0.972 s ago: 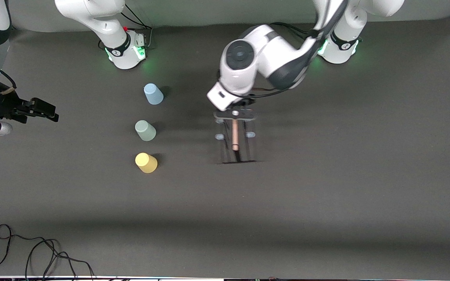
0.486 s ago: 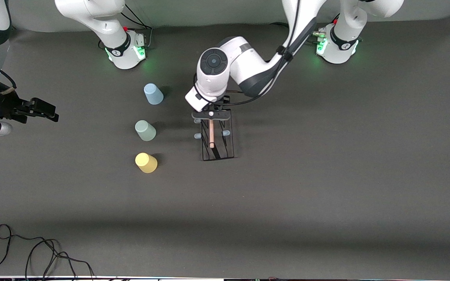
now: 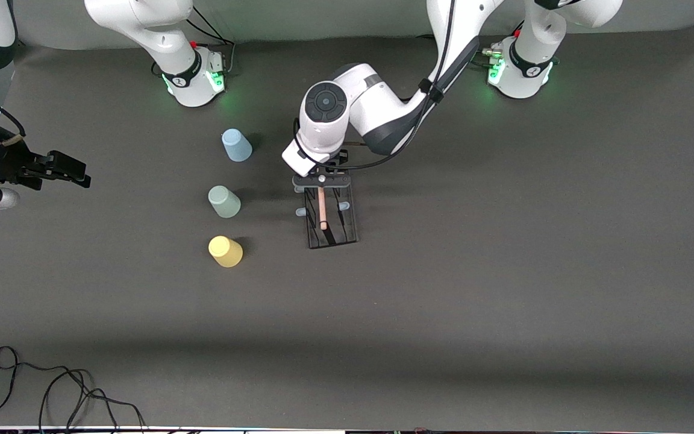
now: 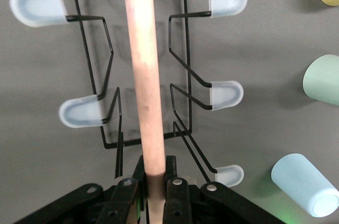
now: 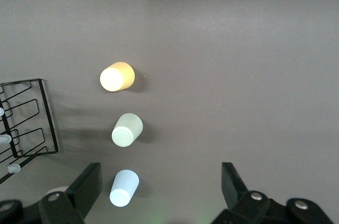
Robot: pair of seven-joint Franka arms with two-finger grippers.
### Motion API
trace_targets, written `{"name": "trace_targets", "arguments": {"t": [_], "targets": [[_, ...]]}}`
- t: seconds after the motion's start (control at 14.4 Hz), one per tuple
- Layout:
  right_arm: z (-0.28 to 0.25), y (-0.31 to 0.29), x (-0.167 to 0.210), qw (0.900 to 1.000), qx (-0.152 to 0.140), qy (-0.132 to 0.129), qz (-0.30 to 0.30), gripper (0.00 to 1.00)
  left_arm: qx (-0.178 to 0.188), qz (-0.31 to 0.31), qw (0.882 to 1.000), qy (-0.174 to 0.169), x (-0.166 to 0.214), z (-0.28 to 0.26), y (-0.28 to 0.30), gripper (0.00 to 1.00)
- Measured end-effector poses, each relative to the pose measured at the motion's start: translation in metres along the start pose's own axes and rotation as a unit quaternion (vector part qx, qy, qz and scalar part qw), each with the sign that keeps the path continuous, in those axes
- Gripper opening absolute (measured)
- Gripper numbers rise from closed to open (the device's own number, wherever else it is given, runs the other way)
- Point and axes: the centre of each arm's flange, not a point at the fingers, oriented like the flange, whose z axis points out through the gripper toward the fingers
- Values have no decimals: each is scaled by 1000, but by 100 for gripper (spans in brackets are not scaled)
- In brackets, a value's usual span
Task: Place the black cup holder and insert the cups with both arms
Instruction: 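Release the rack and withdraw the left gripper while the right gripper reaches cups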
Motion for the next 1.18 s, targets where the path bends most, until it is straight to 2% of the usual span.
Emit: {"name": "trace_targets", "arguments": {"t": [0.28,0.56,0.76,0.97,1.18], "targets": [[1,0,-1,1000,0,-3,0,100,-1,4,1000,4,-1,-2,3,26],[3,-7,-3,1000,0,-14,28,100,-8,16,999,37,9,-31,8,67],[17,-55,-6,998,-6,-24,50,100,2,2,999,43,31,-104,-19,98],[59,-110,-10,998,-14,-30,48,100,31,-5,998,49,55,-197,-87,100],[119,-133,-10,999,-12,-14,41,100,54,-19,995,80,92,-258,-185,100]]}}
